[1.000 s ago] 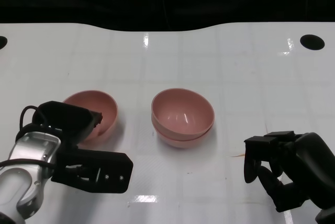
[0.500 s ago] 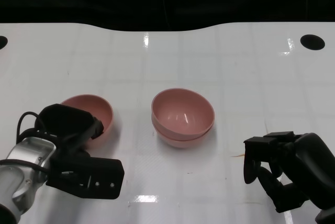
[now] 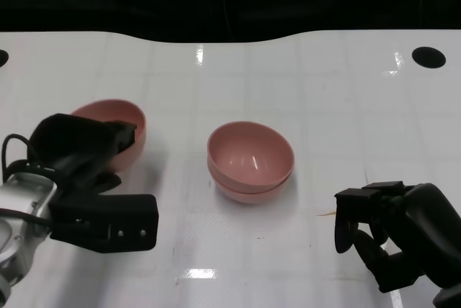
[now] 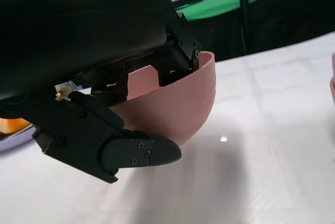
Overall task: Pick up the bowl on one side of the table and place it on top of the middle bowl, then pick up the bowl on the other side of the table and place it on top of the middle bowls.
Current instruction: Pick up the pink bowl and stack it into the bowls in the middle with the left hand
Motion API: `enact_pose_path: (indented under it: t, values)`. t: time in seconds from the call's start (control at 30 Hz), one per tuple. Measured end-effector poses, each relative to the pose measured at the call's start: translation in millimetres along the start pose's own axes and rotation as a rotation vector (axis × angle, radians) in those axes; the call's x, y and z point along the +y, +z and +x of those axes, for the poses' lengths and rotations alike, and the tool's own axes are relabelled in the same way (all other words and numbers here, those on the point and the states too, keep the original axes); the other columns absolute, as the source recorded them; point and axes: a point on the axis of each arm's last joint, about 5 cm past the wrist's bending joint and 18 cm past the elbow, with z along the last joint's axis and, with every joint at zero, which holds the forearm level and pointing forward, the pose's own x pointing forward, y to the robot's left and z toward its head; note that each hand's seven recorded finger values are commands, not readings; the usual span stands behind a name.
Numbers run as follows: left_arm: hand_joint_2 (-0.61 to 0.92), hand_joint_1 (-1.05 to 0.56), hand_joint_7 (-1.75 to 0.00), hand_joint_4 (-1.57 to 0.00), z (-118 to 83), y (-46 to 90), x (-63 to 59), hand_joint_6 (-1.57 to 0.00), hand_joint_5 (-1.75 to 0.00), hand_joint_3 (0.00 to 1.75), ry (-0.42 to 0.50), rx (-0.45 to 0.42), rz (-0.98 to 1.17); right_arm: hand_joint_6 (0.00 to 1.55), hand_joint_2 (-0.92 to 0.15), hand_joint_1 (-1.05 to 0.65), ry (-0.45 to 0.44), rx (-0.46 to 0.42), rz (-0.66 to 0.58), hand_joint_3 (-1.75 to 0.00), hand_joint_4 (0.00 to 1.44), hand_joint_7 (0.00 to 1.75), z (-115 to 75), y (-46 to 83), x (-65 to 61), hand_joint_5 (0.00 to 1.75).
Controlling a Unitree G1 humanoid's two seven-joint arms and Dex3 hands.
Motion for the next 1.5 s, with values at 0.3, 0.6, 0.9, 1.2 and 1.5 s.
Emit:
enact_pose_path:
  t: [0.3, 0.6, 0.9, 1.2, 1.5]
  values:
    - [0.92, -0.27, -1.38, -0.80, -4.9, 10.1, 28.6, -0.69, -1.75, 0.27, 0.030, -0.042, -0.002, 0.85, -0.15, -0.07, 0.004, 0.003, -0.003, -1.60, 0.96, 1.51, -0.3, -0.6, 0.9, 1.75]
    - [0.86, -0.26, -1.74, -0.85, 2.3, 23.4, 52.6, -0.63, -1.75, 0.37, 0.050, -0.151, -0.032, 0.84, -0.15, -0.06, 0.006, 0.002, -0.002, -1.59, 0.96, 1.53, -0.3, -0.4, 1.1, 1.75]
    - [0.59, -0.27, -1.74, -0.89, 18.0, 52.8, 72.5, -0.68, -1.75, 0.84, 0.109, -0.332, -0.087, 0.83, -0.16, -0.07, 0.022, 0.001, 0.000, -1.59, 0.96, 1.55, -0.8, 0.0, 1.8, 1.75]
    - [0.50, -0.25, -1.74, -0.91, 29.5, 67.2, 70.4, -0.71, -1.75, 1.01, 0.087, -0.442, -0.134, 0.83, -0.16, -0.07, 0.042, 0.003, 0.001, -1.59, 0.96, 1.56, -0.7, 0.6, 2.6, 1.75]
    - [0.54, -0.25, -1.45, -0.88, 41.4, 77.7, 64.7, -0.78, -1.75, 0.86, 0.038, -0.546, -0.112, 0.83, -0.16, -0.06, 0.051, 0.003, 0.000, -1.58, 0.95, 1.55, -0.7, 1.1, 2.2, 1.75]
